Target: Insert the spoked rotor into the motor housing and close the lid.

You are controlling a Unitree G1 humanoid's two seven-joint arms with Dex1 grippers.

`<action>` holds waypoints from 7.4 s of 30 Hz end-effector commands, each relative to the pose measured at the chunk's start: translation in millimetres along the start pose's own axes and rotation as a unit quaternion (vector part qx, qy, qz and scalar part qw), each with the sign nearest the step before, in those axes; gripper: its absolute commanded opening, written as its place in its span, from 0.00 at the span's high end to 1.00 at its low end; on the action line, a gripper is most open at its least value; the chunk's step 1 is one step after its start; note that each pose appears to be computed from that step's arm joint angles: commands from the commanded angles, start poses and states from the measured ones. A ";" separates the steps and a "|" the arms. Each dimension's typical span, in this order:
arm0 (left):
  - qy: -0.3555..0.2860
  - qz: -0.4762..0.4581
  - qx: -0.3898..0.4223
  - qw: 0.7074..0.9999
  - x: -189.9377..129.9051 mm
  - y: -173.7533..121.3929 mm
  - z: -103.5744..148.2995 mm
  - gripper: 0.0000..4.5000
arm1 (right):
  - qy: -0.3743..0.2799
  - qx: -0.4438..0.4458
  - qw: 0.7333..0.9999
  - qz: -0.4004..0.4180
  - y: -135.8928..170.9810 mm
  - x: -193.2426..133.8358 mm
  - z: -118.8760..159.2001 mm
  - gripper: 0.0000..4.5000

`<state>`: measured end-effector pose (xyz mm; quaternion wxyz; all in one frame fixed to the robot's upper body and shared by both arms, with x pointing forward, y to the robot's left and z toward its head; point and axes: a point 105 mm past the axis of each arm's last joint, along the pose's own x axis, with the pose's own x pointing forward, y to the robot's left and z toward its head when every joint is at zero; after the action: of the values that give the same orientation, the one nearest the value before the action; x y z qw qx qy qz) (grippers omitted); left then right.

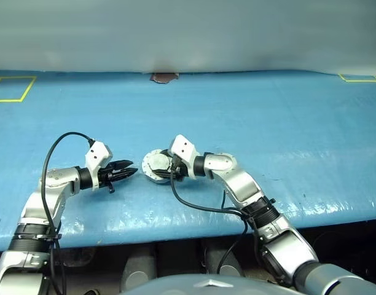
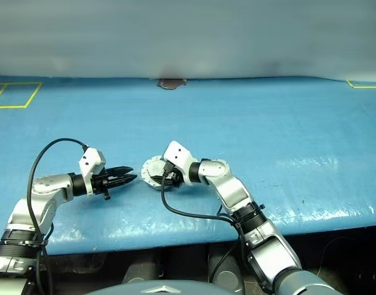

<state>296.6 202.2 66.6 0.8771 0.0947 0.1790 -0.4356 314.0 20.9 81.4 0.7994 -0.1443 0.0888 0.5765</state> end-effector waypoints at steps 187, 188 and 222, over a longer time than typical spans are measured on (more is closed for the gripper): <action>-0.038 -0.015 -0.034 0.999 33.5 -18.8 2.3 1.00 | -0.192 0.659 0.727 -0.003 25.4 -7.6 -16.3 0.43; -0.037 -0.016 -0.035 0.999 33.6 -18.9 2.2 1.00 | -0.193 0.659 0.727 -0.003 25.4 -8.1 -15.9 0.43; -0.191 0.028 -0.159 0.968 22.6 3.1 46.6 1.00 | -0.281 0.689 0.667 -0.029 -2.1 -28.0 -7.9 0.74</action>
<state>315.0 162.7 74.2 0.9033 -0.0988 0.1132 -0.4018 309.0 -30.1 56.8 0.7260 0.5460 0.2741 0.3157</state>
